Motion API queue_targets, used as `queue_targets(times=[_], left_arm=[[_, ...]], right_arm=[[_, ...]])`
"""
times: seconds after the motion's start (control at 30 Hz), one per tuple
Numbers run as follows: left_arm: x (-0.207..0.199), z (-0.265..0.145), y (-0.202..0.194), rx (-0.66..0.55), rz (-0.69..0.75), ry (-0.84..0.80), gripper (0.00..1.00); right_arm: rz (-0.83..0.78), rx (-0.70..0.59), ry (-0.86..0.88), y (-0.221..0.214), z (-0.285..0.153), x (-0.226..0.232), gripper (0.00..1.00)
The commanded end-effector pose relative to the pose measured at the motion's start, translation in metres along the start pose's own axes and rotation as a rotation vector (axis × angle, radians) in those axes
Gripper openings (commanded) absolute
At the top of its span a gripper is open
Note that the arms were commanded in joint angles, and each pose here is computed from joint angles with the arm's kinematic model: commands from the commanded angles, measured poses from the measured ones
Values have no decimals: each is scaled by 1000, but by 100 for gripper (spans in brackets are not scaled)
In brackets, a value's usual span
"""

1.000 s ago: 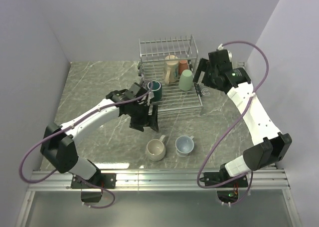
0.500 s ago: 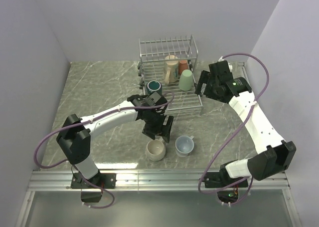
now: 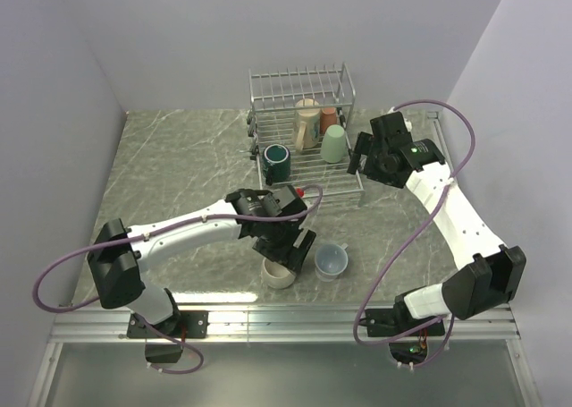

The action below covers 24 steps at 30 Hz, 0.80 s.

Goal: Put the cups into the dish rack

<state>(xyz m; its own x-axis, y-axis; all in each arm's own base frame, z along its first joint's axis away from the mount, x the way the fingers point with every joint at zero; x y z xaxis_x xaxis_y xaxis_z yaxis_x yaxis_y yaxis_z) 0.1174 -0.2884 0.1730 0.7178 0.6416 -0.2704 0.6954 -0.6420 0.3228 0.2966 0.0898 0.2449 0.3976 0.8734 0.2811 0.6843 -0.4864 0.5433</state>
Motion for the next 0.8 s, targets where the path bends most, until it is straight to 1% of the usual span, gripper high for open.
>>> queue_targets(times=[0.0, 0.1, 0.13, 0.17, 0.2, 0.33, 0.37, 0.43, 0.47, 0.53, 0.57, 0.63, 0.67, 0.77], left_arm=[[1, 6, 0, -12, 20, 24, 84], [5, 19, -1, -1, 23, 72, 81], [10, 26, -3, 8, 22, 106, 79], [13, 29, -4, 7, 12, 128, 75], [15, 33, -4, 9, 12, 137, 74], [14, 50, -5, -11, 36, 99, 70], [13, 52, -6, -11, 42, 95, 65], [13, 57, -11, 4, 53, 85, 51], [12, 59, -10, -6, 62, 73, 41], [10, 61, -14, -5, 74, 43, 33], [7, 61, -12, -19, 80, 23, 24], [3, 59, -14, -28, 83, -11, 12], [1, 58, -14, -37, 89, -28, 1], [-4, 51, -11, -70, 103, -66, 0]], right_arm=[[-3, -14, 5, 3, 0, 1, 100], [-2, -9, 5, 2, 1, 1, 100], [-2, -3, 3, 1, 2, 1, 100], [-1, -1, 2, 0, 2, 0, 100], [-4, 0, 2, 0, 2, 0, 100], [-6, 2, -5, -1, 2, -2, 100], [-10, 3, -11, -1, 2, -3, 100], [-11, -2, -15, -1, 1, -3, 100], [-11, -5, -15, 0, 1, -4, 100], [-11, -7, -19, 1, 0, -5, 100], [-13, -4, -20, 0, 1, -5, 100], [-11, -3, -22, 0, 1, -5, 100], [-13, -1, -22, 0, 1, -5, 100], [-10, -1, -22, 1, 1, -4, 100]])
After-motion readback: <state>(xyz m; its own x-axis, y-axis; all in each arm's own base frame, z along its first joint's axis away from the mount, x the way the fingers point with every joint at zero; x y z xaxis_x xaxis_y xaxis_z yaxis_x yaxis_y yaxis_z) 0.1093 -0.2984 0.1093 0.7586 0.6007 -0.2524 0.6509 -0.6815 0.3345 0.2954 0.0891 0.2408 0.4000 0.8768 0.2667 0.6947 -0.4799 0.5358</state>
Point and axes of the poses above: each gripper's point midway between its finger pads, its own z axis out along the fingers, its own x axis along the line the jaws close on, y = z × x, the point moved 4 cm from there along -z, back along the fingers, and after that the axes turned 12 degrees about z, right-handed, at the moved point
